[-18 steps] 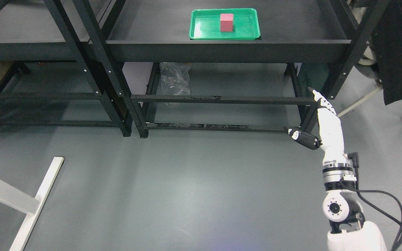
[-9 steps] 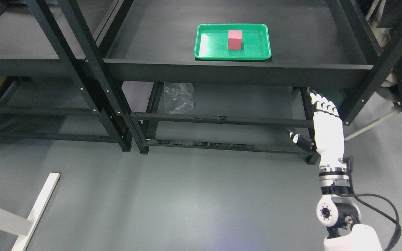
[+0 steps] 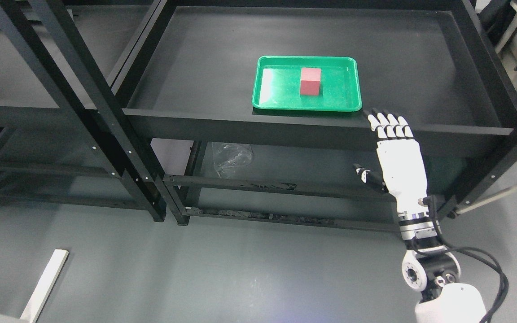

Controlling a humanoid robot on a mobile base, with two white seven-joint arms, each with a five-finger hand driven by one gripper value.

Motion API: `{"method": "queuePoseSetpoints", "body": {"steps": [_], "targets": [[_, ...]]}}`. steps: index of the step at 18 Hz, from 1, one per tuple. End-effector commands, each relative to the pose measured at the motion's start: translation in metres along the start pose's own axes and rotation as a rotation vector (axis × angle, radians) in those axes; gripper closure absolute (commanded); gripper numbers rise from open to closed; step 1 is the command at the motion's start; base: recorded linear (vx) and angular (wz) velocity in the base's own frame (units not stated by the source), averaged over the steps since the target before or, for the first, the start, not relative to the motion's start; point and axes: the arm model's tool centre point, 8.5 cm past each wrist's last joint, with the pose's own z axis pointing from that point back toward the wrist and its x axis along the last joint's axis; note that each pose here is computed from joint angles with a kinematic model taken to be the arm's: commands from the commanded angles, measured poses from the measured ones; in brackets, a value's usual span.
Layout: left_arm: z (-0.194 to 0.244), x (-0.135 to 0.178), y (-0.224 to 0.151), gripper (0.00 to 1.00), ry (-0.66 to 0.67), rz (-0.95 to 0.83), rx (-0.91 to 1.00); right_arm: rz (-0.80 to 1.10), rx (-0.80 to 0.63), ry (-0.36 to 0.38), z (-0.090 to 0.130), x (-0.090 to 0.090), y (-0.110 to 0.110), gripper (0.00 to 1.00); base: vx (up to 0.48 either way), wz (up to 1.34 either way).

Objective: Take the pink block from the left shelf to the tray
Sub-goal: 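Drive toward the shelf and raise the right hand toward the green tray, then lower the right hand over the pink cube and close fingers around it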

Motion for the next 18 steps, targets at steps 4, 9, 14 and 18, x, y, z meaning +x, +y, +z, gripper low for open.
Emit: {"method": "queuePoseSetpoints", "body": {"steps": [4, 9, 14, 18], "targets": [[-0.001, 0.025, 0.009, 0.00, -0.047, 0.009, 0.014, 0.015, 0.003, -0.062, -0.007, 0.010, -0.001, 0.01, 0.292, 0.05], [-0.001, 0.025, 0.009, 0.00, -0.047, 0.009, 0.014, -0.026, 0.088, -0.111, -0.015, 0.015, 0.003, 0.01, 0.277, 0.06], [-0.001, 0.025, 0.009, 0.00, -0.047, 0.009, 0.014, -0.027, 0.224, -0.128, -0.014, 0.020, 0.021, 0.01, 0.245, 0.06], [-0.001, 0.025, 0.009, 0.00, -0.047, 0.009, 0.014, -0.030, 0.343, -0.132, -0.009, 0.021, 0.039, 0.01, 0.221, 0.04]]}}
